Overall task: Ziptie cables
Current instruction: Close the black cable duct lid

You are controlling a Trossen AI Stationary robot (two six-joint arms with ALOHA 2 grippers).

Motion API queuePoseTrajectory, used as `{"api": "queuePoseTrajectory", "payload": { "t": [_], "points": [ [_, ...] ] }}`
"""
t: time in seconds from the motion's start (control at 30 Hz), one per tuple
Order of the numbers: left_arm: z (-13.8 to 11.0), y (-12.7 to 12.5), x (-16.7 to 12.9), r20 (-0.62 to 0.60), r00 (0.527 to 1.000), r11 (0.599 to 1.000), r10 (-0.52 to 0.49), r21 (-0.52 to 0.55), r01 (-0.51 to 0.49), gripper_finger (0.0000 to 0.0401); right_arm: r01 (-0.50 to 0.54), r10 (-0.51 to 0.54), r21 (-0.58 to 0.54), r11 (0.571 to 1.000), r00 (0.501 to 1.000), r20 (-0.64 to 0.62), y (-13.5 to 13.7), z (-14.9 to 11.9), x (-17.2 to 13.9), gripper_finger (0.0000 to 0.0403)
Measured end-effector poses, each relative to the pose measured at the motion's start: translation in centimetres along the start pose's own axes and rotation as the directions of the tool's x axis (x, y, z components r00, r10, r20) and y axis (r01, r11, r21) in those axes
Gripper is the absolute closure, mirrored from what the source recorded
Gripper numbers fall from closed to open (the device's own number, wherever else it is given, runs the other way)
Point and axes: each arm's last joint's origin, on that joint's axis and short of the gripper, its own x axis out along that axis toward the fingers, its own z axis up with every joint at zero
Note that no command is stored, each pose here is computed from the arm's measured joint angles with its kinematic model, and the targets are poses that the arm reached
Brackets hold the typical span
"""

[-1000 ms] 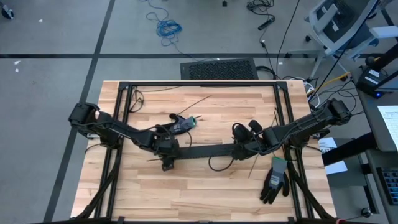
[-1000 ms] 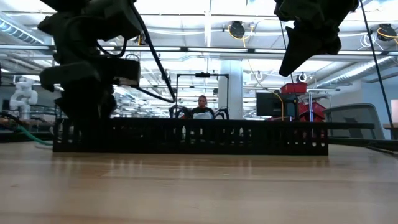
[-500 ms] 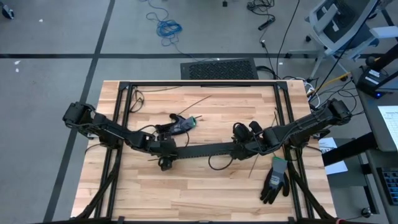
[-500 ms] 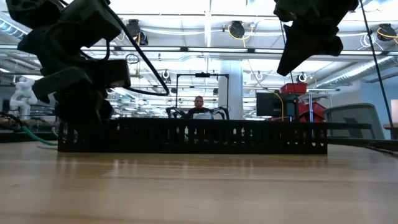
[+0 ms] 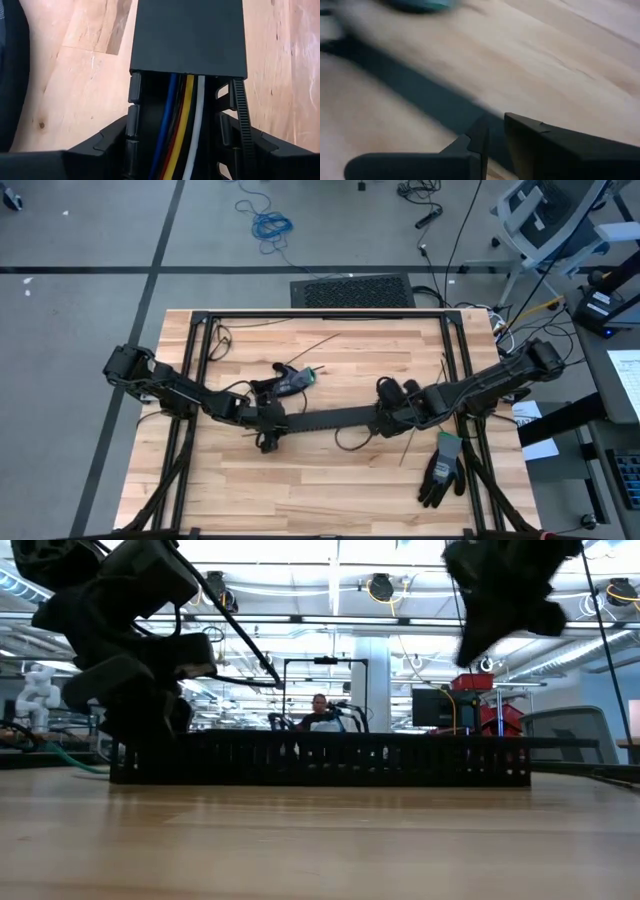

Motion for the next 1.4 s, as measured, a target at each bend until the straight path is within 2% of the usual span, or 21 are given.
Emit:
{"api": "queuePoseTrajectory", "payload": {
  "t": [0.07,0.17,0.3,0.37,0.4,0.47,0.53,0.67,0.8,0.83,0.93,1.0,1.07,1.1,1.17,1.33,1.4],
  "points": [
    [-0.1,-0.1,0.0,-0.008,1.0,1.0,0.0,0.017,0.0,0.0149,0.127,-0.122,0.116,0.985,0.991,-0.05,-1.3,-0.1,0.3,0.0353],
    [-0.3,-0.1,0.0,-0.032,0.999,0.999,-0.008,0.04,0.009,0.0149,0.291,-0.264,0.261,0.921,0.955,-0.132,-2.8,-0.4,0.5,0.0353],
    [-0.4,-0.1,0.0,-0.046,0.999,0.999,-0.008,0.045,0.01,0.0148,0.535,-0.473,0.335,0.776,0.844,-0.251,-4.4,-1.4,0.6,0.0363],
    [-0.4,-0.1,0.0,-0.044,0.999,0.999,-0.01,0.044,0.012,0.0148,0.599,-0.53,0.364,0.714,0.801,-0.278,-4.8,-1.9,0.9,0.0373],
    [-0.4,-0.1,0.0,-0.045,0.999,0.999,-0.011,0.043,0.013,0.0148,0.602,-0.522,0.373,0.706,0.798,-0.3,-4.9,-2.1,1.1,0.0379],
    [-0.5,-0.1,0.0,-0.045,0.999,0.999,-0.012,0.045,0.014,0.0148,0.562,-0.455,0.385,0.732,0.824,-0.338,-4.7,-2.7,2.2,0.0391],
    [-0.5,-0.1,0.0,-0.045,0.999,0.999,-0.013,0.046,0.015,0.0148,0.534,-0.403,0.411,0.739,0.839,-0.366,-4.9,-3.7,3.5,0.0399],
    [-0.4,-0.1,-0.1,-0.042,0.999,0.999,-0.016,0.044,0.018,0.0148,0.525,-0.384,0.497,0.691,0.849,-0.363,-5.6,-4.6,4.6,0.0402],
    [-0.4,-0.1,-0.1,-0.038,0.999,0.999,-0.019,0.044,0.02,0.0148,0.546,-0.409,0.485,0.683,0.836,-0.365,-5.9,-4.6,4.4,0.0403],
    [-0.4,-0.2,-0.1,-0.037,0.999,0.999,-0.019,0.044,0.021,0.0148,0.557,-0.42,0.484,0.675,0.829,-0.368,-6.0,-4.6,4.3,0.0403],
    [-0.4,-0.2,-0.1,-0.037,0.999,0.999,-0.02,0.04,0.021,0.0148,0.627,-0.505,0.478,0.615,0.779,-0.373,-6.6,-4.1,3.1,0.0403],
    [-0.4,-0.2,-0.1,-0.037,0.999,0.999,-0.02,0.04,0.021,0.0147,0.658,-0.553,0.46,0.595,0.752,-0.36,-6.7,-3.3,1.8,0.0403],
    [-0.4,-0.2,-0.1,-0.037,0.999,0.999,-0.02,0.04,0.022,0.0147,0.72,-0.624,0.411,0.559,0.692,-0.362,-7.3,-2.8,0.5,0.0403],
    [-0.4,-0.2,-0.1,-0.037,0.999,0.999,-0.02,0.04,0.021,0.0147,0.723,-0.627,0.407,0.558,0.688,-0.364,-7.3,-2.5,0.0,0.0403],
    [-0.4,-0.2,-0.1,-0.037,0.999,0.999,-0.02,0.04,0.022,0.0147,0.706,-0.596,0.406,0.581,0.708,-0.379,-7.4,-2.2,-0.6,0.0403],
    [-0.4,-0.2,-0.1,-0.035,0.999,0.999,-0.019,0.041,0.021,0.0147,0.771,-0.605,0.372,0.518,0.637,-0.478,-8.7,-3.9,0.6,0.0403],
    [-0.4,-0.2,-0.1,-0.035,0.999,0.999,-0.017,0.042,0.019,0.0147,0.764,-0.572,0.402,0.504,0.644,-0.508,-9.1,-4.9,1.7,0.0403]
  ]
}}
